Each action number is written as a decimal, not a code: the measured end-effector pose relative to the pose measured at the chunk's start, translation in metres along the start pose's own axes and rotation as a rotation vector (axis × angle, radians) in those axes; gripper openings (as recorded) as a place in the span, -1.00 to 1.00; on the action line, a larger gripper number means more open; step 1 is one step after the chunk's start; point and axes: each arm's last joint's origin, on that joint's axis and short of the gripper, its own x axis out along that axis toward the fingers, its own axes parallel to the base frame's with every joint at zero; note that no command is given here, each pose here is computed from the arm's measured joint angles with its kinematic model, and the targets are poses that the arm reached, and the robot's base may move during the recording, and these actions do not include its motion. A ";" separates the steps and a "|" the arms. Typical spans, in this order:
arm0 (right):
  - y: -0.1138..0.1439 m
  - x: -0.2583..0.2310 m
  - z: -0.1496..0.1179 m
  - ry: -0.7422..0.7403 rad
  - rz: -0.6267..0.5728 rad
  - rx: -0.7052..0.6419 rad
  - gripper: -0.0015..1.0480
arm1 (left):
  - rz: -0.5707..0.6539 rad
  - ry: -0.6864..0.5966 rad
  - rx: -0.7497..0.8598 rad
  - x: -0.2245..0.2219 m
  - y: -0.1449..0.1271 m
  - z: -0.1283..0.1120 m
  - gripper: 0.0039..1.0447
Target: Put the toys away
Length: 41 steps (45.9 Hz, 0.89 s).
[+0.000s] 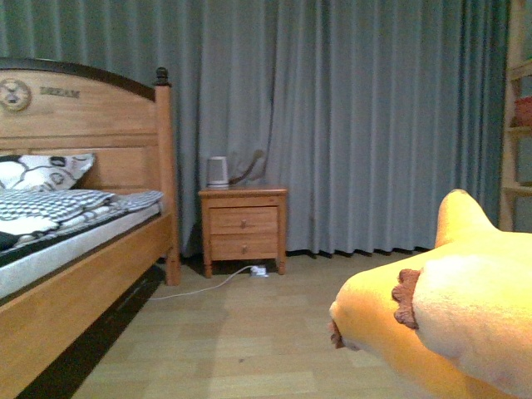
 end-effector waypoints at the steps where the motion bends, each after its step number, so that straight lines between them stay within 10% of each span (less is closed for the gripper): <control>1: 0.000 0.000 0.000 0.001 0.003 0.000 -0.86 | 0.000 0.000 0.000 0.000 0.000 0.000 0.89; 41: 0.000 0.000 0.000 0.001 0.006 0.000 -0.86 | -0.001 0.000 0.000 0.000 0.000 0.000 0.89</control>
